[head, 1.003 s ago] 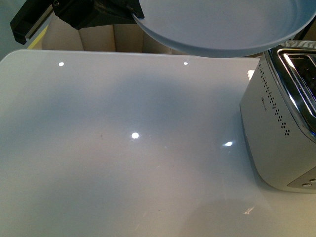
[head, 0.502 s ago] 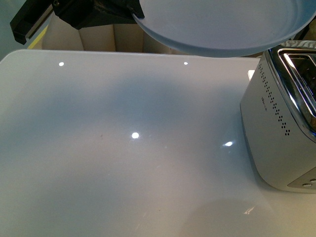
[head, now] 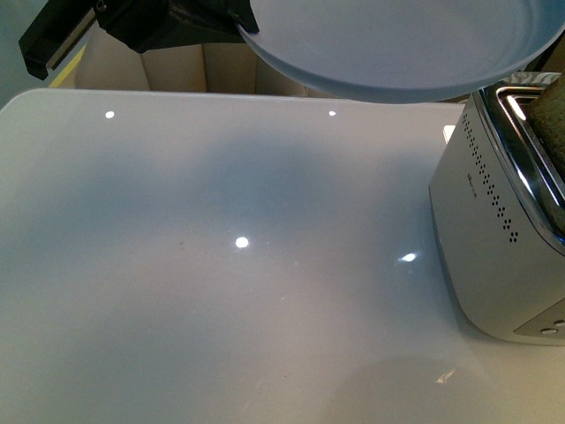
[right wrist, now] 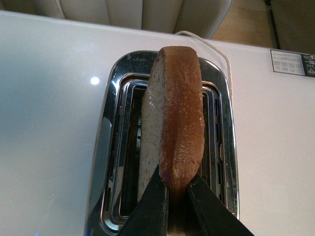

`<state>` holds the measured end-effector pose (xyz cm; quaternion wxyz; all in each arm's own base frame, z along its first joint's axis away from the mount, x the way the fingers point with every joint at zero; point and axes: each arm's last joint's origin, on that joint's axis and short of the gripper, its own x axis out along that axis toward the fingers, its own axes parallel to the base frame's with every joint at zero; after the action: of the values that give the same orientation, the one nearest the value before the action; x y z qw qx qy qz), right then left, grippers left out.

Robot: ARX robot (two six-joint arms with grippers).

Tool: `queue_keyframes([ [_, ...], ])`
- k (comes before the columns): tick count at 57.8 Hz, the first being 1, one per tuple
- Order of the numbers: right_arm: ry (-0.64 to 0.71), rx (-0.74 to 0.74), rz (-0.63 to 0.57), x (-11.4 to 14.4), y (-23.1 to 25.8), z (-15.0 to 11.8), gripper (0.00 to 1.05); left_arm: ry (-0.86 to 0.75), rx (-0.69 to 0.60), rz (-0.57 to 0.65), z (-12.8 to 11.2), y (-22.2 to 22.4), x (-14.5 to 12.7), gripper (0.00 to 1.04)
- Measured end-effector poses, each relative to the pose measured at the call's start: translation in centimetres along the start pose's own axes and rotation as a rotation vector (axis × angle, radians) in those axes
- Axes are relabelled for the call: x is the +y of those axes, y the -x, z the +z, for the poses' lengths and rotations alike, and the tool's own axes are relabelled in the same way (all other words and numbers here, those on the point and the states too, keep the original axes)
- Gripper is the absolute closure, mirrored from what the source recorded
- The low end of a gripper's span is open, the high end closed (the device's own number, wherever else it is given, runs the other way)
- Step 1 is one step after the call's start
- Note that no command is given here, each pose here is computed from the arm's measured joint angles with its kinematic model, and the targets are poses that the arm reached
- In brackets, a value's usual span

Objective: Left arm holds plate, right arm toasts bread

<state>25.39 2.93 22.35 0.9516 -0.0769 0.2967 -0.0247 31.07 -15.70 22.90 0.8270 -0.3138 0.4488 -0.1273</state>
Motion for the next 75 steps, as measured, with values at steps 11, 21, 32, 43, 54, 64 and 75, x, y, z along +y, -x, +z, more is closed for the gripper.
queue_keyframes([
  [11,0.001,0.066,0.042,1.1,-1.7,-1.3,1.02,0.000,0.000,0.000,0.0,0.0,0.0,1.02],
  [21,-0.029,0.078,0.025,1.0,-2.4,-2.1,0.69,0.000,0.000,0.000,0.0,0.0,0.0,1.02],
  [32,-0.076,-0.024,0.001,-0.2,-0.6,-1.0,0.33,0.000,0.000,0.000,0.0,0.0,0.0,1.02],
  [43,-0.134,-0.233,-0.034,-1.5,2.9,0.4,0.08,0.000,0.000,0.000,0.0,0.0,0.0,1.02],
  [54,-0.172,-0.407,-0.064,-2.3,6.6,1.1,0.09,0.000,0.000,-0.001,0.0,0.0,0.0,1.02],
  [64,-0.162,-0.530,0.041,-2.2,6.0,-0.3,0.23,0.000,-0.001,-0.001,0.0,0.0,0.0,1.02],
  [75,-0.162,-0.606,0.055,-2.9,6.3,-3.4,0.52,0.000,0.000,-0.001,0.0,0.0,0.0,1.02],
])
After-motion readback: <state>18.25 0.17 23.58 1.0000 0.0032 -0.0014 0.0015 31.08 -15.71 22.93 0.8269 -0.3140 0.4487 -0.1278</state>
